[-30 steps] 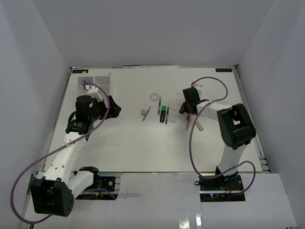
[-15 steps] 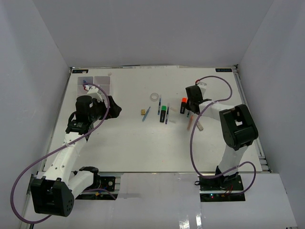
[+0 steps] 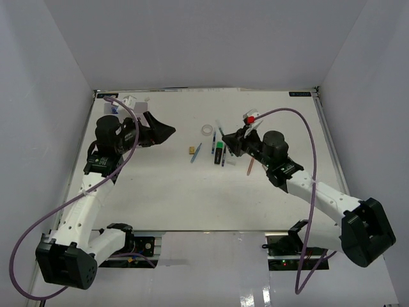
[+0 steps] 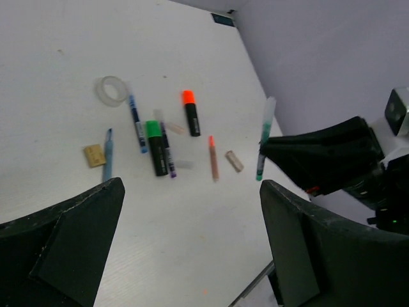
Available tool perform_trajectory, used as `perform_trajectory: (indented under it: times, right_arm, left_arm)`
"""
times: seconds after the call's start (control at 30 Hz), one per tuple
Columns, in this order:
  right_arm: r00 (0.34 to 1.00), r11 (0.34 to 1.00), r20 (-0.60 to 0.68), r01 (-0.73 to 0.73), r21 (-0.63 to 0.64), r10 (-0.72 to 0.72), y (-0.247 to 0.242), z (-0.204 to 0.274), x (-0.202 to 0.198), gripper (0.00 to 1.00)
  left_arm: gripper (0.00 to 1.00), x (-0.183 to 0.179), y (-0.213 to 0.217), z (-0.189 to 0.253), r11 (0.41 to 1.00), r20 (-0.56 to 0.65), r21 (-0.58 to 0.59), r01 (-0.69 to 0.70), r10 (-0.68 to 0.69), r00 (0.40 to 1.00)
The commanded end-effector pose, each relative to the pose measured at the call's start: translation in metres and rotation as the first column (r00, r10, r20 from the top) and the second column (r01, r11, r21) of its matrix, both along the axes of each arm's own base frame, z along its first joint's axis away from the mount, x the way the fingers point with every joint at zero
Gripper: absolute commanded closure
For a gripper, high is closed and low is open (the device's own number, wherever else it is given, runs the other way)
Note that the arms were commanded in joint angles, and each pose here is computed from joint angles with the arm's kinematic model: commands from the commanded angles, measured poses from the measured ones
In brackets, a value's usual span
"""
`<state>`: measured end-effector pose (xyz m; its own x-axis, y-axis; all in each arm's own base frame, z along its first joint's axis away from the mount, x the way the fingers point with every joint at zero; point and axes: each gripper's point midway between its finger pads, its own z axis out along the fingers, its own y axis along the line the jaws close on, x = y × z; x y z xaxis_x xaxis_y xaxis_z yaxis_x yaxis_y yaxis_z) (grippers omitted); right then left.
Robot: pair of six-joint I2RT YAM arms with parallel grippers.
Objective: Sort the stationery into containers
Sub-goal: Pick up the pen from the center of the board.
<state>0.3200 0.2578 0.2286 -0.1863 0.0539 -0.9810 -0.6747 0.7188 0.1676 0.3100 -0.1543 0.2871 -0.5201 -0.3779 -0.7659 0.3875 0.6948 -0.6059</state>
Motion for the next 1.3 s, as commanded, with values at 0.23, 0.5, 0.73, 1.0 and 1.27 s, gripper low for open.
perform_trajectory:
  times: [0.23, 0.5, 0.73, 1.0, 1.27]
  right_arm:
    - [0.87, 0.913, 0.3, -0.408, -0.006, 0.391, 0.061, 0.06, -0.085, 0.92]
    - [0.864, 0.907, 0.305, -0.421, -0.002, 0.402, 0.066, 0.057, -0.09, 0.92]
    - [0.868, 0.91, 0.299, -0.415, 0.0, 0.396, 0.066, 0.055, -0.089, 0.92]
    - [0.881, 0.921, 0.29, -0.39, 0.0, 0.373, 0.065, 0.049, -0.084, 0.9]
    - [0.93, 0.954, 0.217, -0.297, -0.033, 0.297, 0.053, 0.031, -0.072, 0.08]
  left_arm:
    - [0.07, -0.015, -0.089, 0.053, 0.982, 0.059, -0.119, 0.146, -0.14, 0.988]
    - [0.25, -0.025, -0.123, 0.048, 0.979, 0.051, -0.091, 0.181, -0.177, 0.983]
    - [0.66, -0.026, -0.133, 0.041, 0.982, 0.051, -0.065, 0.18, -0.176, 0.983]
    - [1.0, -0.022, -0.132, 0.032, 0.988, 0.062, -0.025, 0.149, -0.148, 0.987]
    - [1.0, 0.008, -0.087, 0.031, 0.984, 0.156, 0.145, -0.101, 0.078, 0.985]
